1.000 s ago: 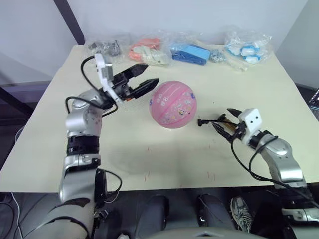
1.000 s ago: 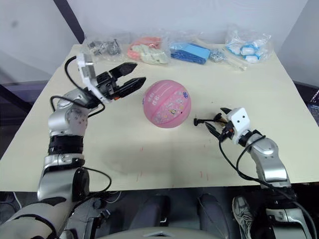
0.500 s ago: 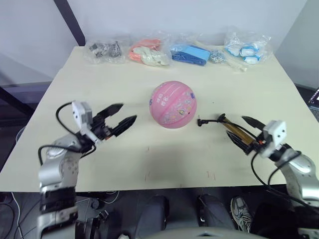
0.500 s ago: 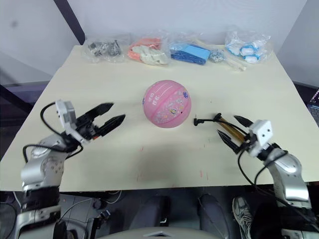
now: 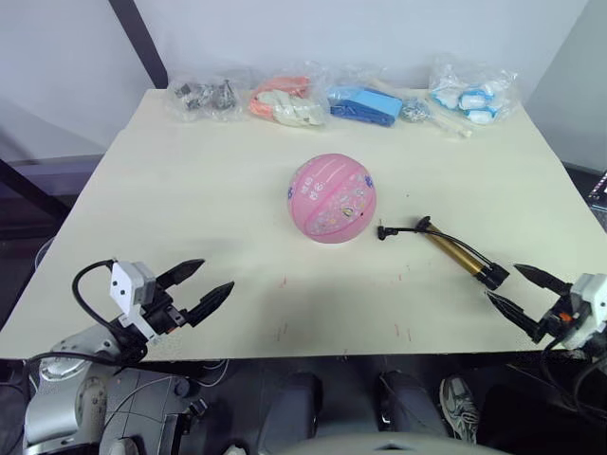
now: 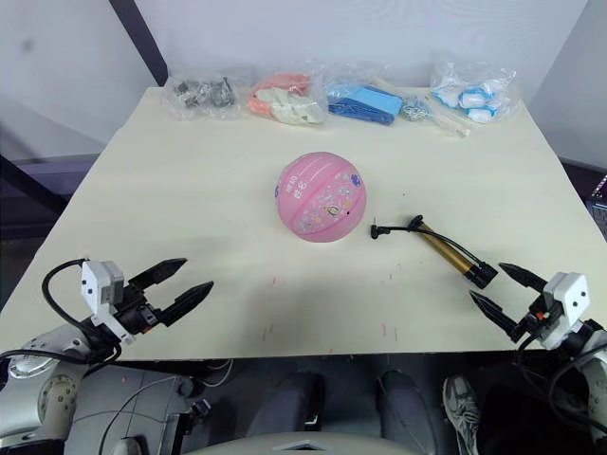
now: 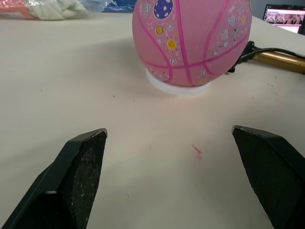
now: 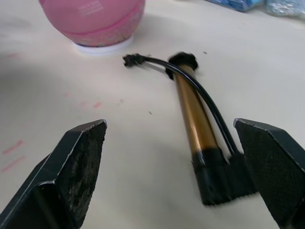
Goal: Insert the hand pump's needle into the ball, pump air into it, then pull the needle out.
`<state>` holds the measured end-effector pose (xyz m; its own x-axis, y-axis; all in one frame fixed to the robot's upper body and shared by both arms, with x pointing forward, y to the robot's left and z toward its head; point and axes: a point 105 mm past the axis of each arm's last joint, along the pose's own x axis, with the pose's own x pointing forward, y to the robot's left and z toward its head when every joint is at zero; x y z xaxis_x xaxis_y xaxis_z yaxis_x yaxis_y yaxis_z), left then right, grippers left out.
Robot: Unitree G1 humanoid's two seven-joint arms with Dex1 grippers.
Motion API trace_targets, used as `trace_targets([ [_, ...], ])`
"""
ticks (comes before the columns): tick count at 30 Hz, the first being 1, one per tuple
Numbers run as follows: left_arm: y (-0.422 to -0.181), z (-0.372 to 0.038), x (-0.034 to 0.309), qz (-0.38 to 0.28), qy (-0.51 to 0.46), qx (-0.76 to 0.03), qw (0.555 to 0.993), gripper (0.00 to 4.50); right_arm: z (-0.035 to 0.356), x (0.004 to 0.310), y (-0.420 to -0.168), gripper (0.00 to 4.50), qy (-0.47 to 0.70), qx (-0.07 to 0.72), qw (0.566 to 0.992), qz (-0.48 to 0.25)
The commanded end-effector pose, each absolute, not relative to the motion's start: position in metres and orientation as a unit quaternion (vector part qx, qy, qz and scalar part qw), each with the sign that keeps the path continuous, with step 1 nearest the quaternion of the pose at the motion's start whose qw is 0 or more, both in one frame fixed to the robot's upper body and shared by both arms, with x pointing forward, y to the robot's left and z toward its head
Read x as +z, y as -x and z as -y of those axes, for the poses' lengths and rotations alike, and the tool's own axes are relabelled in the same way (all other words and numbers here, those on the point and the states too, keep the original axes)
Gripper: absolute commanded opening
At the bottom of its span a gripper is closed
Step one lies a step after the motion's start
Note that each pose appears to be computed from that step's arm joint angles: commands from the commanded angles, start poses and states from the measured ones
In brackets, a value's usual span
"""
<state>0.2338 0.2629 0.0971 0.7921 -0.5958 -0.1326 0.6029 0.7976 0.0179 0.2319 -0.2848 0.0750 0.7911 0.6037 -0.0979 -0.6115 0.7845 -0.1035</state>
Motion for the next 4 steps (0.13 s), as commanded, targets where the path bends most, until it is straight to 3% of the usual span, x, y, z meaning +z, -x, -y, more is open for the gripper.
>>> trace_targets([
  [1, -0.2287, -0.2723, 0.1008, -0.056, -0.055, -0.308, 0.948, 4.50, 0.3083, 0.0815, -0.2237, 4.49, 0.078, 0.297, 0.952, -0.017],
  [4, -0.2275, -0.2764, 0.0964, -0.062, -0.064, -0.301, 0.949, 4.50, 0.3166, 0.0773, -0.2185, 4.49, 0.082, 0.294, 0.952, -0.024],
])
